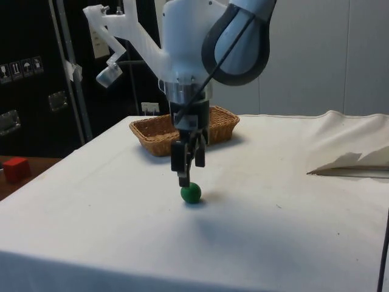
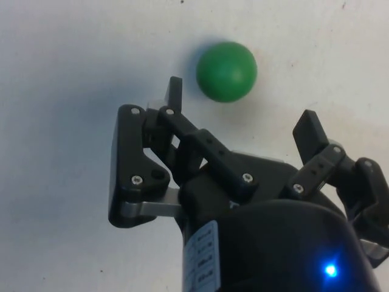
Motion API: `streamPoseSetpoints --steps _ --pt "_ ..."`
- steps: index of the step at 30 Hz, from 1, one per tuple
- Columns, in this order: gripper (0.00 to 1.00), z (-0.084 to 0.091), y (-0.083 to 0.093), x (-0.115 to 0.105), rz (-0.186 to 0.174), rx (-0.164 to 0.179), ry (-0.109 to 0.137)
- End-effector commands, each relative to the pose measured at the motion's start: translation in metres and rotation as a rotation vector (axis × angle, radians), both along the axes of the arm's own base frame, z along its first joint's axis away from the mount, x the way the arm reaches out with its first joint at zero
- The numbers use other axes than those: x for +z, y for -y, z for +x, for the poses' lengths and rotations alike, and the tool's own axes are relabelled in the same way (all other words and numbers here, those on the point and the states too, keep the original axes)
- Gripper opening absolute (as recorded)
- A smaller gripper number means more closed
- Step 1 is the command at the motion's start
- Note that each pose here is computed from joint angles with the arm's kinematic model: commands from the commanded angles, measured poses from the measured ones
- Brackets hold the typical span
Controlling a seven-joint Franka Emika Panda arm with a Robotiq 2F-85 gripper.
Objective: Pick up the ball and place it into the basket.
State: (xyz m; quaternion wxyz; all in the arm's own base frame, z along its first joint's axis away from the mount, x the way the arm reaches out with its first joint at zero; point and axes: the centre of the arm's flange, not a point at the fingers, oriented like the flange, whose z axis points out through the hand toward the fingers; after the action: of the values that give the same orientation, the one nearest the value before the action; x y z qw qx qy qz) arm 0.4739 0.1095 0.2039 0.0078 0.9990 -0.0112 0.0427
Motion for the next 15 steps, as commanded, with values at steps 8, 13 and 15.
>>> streamPoseSetpoints --steps 8,13,15 --pt "1.0 0.002 -0.005 -0.012 0.028 -0.015 0.021" --pt "1.0 0.006 -0.007 -0.021 0.03 -0.022 0.034" --pt "1.0 0.007 -0.007 -0.022 0.029 -0.023 0.034"
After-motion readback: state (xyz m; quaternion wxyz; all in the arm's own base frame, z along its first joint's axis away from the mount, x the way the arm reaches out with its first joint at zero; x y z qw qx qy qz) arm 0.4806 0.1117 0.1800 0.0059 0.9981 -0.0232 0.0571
